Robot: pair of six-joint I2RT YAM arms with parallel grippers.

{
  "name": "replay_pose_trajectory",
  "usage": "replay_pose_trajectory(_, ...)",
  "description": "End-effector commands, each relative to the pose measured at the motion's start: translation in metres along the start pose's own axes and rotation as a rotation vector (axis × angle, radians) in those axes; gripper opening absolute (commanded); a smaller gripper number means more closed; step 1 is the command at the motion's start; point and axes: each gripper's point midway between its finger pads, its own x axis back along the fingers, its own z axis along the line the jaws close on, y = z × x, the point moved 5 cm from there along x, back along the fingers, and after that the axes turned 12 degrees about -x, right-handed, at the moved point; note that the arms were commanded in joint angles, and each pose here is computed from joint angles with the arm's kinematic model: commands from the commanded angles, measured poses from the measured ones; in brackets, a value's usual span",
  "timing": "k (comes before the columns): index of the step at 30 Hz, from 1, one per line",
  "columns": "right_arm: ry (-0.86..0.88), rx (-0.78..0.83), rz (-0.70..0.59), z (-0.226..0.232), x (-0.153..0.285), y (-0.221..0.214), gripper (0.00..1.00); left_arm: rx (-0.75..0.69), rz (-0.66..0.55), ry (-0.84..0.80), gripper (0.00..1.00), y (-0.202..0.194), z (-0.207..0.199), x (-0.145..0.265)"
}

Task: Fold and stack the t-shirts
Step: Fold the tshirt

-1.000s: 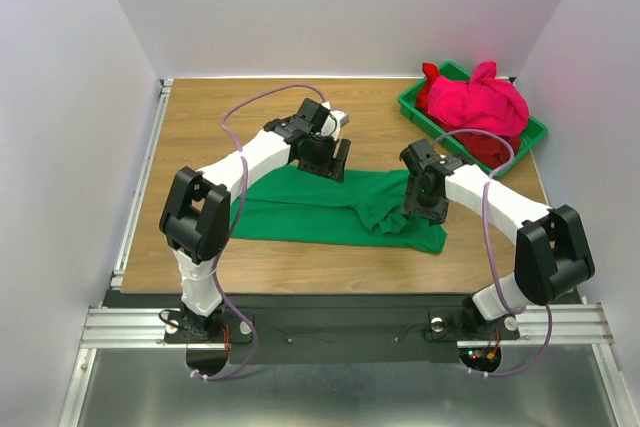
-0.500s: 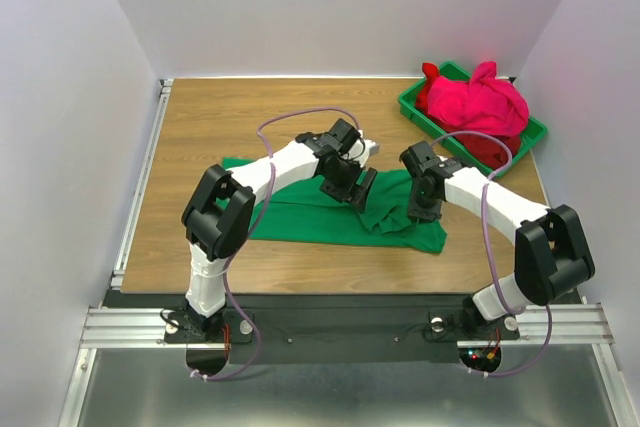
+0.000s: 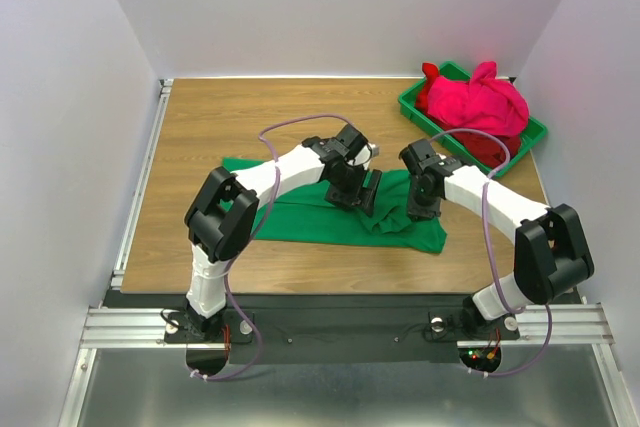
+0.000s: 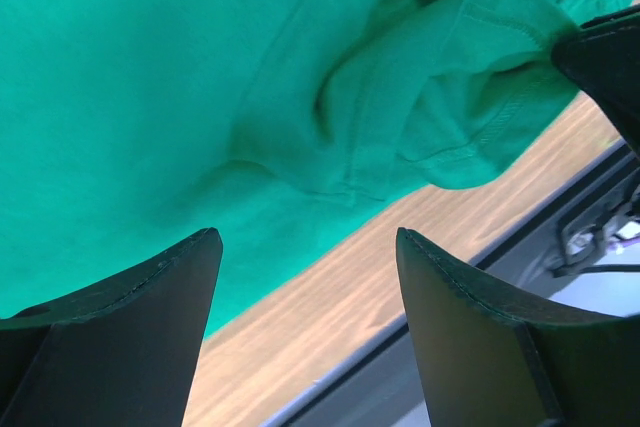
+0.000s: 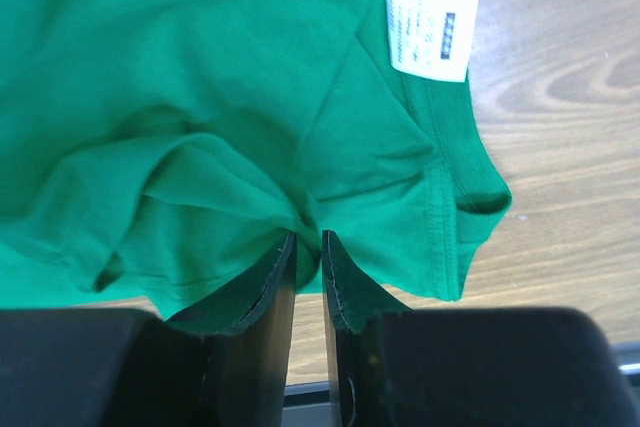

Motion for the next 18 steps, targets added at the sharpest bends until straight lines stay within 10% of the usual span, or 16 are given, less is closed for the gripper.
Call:
replay_pose_trajectory(1, 0.064, 0.011, -0.048, 0.015, 0.013, 0.017, 0.22, 0.112, -0.015, 0.015, 0.82, 0.007, -0.014, 0.006)
replay_pose_trajectory(18, 0.089, 0.011, -0.07, 0.008, 0.021, 0.014, 0.22, 0.315, -0.044, 0.135, 0.78, 0.003, -0.023, -0.02)
